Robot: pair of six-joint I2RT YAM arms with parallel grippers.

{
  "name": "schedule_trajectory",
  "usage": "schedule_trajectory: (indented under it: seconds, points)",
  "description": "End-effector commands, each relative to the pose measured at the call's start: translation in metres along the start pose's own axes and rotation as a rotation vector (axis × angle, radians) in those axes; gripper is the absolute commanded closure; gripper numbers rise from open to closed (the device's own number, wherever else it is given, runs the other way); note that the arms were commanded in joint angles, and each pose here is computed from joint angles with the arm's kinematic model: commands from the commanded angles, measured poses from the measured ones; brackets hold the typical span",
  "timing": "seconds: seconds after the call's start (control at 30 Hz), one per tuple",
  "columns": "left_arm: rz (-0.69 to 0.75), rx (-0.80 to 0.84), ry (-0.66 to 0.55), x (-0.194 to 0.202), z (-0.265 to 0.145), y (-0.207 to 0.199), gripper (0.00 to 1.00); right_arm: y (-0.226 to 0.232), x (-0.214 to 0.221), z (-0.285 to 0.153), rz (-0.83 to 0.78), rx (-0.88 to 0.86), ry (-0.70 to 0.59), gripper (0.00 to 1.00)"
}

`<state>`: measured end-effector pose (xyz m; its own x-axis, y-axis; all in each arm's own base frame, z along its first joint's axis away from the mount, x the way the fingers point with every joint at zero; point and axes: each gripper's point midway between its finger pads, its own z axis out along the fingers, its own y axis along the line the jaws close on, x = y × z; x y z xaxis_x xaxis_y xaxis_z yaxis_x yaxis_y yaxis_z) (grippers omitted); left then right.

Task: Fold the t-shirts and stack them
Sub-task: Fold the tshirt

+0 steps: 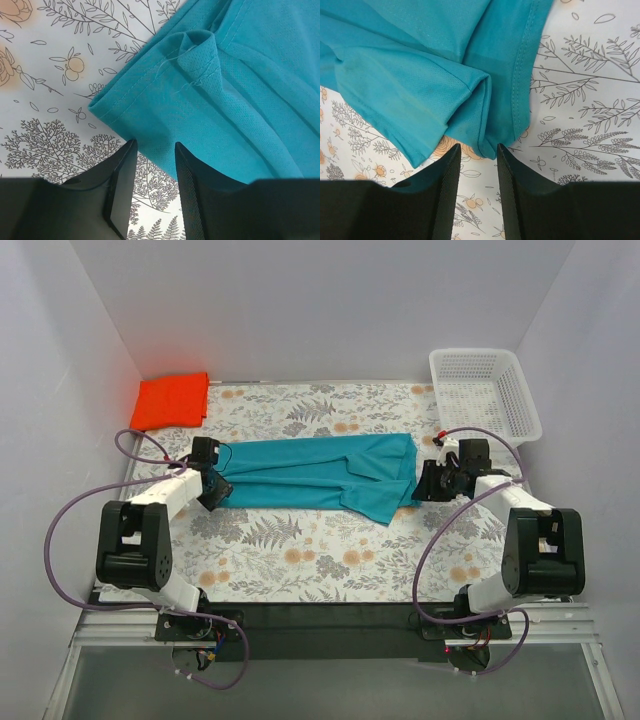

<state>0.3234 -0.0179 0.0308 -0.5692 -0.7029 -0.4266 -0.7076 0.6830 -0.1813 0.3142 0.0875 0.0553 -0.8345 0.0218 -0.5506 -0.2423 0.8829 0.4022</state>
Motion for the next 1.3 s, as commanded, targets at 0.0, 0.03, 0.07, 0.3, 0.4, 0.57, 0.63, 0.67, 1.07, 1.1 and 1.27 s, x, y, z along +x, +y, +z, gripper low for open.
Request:
schedule_trajectory:
  seconds: [0.0,0.03,0.07,0.3,0.4,0.57,0.63,0.67,1.07,1.1,1.27]
  points:
    - [-0.017,0.009,-0.038,-0.011,-0.001,-0.004,0.65,0.001,0.006,0.007,-0.026,-0.038,0.01,0.59]
    - [-0.019,0.003,-0.036,-0.01,0.0,-0.003,0.65,0.0,0.008,0.009,-0.026,-0.035,0.016,0.6]
    - [-0.018,-0.006,-0.033,-0.008,0.001,0.0,0.66,-0.001,0.007,0.009,-0.023,-0.035,0.016,0.6]
    - [-0.007,-0.049,-0.033,-0.005,0.006,0.01,0.66,-0.008,0.012,0.014,-0.013,-0.009,0.04,0.77]
    - [-0.018,-0.085,-0.045,-0.008,0.006,0.017,0.66,-0.013,0.009,0.013,-0.038,0.007,0.037,0.93]
    - [-0.018,-0.13,-0.034,-0.004,0.006,0.027,0.67,-0.025,-0.014,0.001,-0.075,0.059,0.017,0.99]
    - [-0.013,-0.146,-0.027,-0.002,0.007,0.031,0.67,-0.028,-0.017,0.001,-0.084,0.068,0.034,0.99]
    - [-0.015,-0.149,-0.025,-0.001,0.007,0.032,0.67,-0.029,-0.019,0.001,-0.092,0.071,0.053,0.99]
    - [0.0,-0.208,0.0,0.008,0.014,0.046,0.68,-0.039,-0.016,0.006,-0.115,0.086,0.13,0.96]
    - [0.0,-0.206,0.002,0.008,0.014,0.046,0.68,-0.039,-0.013,0.007,-0.111,0.083,0.137,0.88]
    - [0.003,-0.199,0.009,0.008,0.015,0.043,0.68,-0.032,-0.01,0.006,-0.085,0.048,0.122,0.69]
